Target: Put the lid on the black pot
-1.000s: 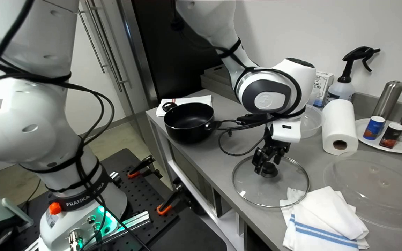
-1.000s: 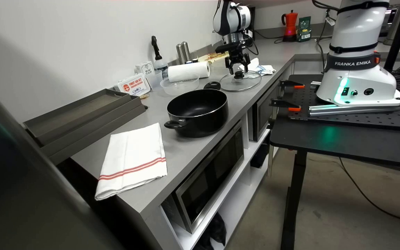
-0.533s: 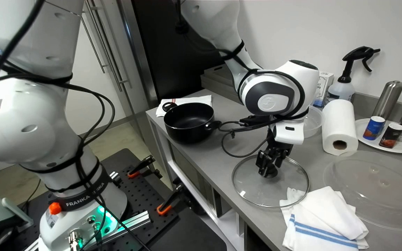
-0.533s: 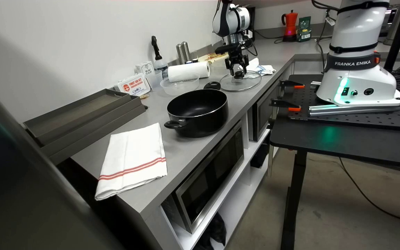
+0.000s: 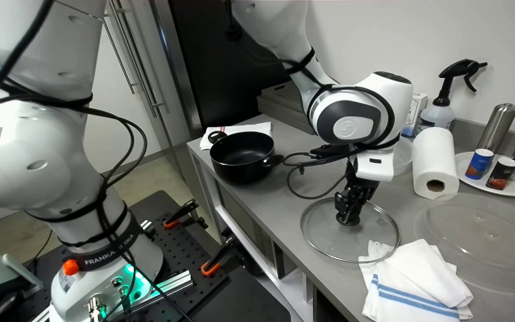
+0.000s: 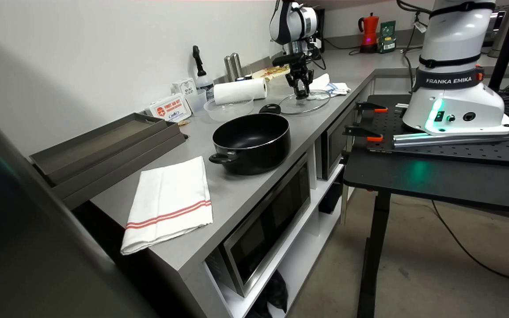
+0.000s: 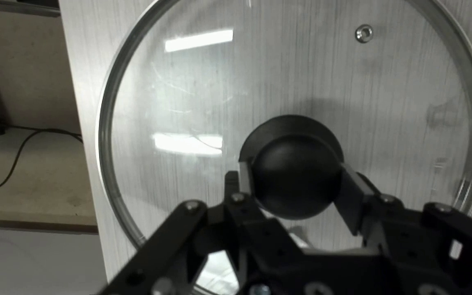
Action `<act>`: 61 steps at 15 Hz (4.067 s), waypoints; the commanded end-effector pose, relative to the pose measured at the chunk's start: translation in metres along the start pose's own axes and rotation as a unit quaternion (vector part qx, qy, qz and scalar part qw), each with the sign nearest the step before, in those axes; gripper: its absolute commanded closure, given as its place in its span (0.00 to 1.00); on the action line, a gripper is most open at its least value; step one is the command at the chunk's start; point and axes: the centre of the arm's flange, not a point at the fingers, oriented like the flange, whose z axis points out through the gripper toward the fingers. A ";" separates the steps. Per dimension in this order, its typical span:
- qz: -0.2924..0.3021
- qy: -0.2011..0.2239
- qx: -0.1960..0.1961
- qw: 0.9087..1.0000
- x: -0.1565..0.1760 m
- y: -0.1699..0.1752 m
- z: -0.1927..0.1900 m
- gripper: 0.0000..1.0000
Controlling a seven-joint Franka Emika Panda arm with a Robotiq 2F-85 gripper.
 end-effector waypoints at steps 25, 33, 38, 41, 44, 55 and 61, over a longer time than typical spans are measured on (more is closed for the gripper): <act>-0.183 0.087 0.165 0.965 -0.124 -0.010 -0.189 0.74; -0.282 0.140 0.160 0.935 -0.218 -0.026 -0.205 0.74; -0.309 0.132 0.164 0.928 -0.307 -0.013 -0.189 0.74; -0.318 0.134 0.164 0.924 -0.355 0.002 -0.181 0.74; -0.329 0.140 0.152 0.922 -0.390 0.016 -0.175 0.74; -0.385 0.143 0.075 0.909 -0.452 0.062 -0.131 0.74; -0.403 0.141 0.059 0.902 -0.465 0.072 -0.110 0.74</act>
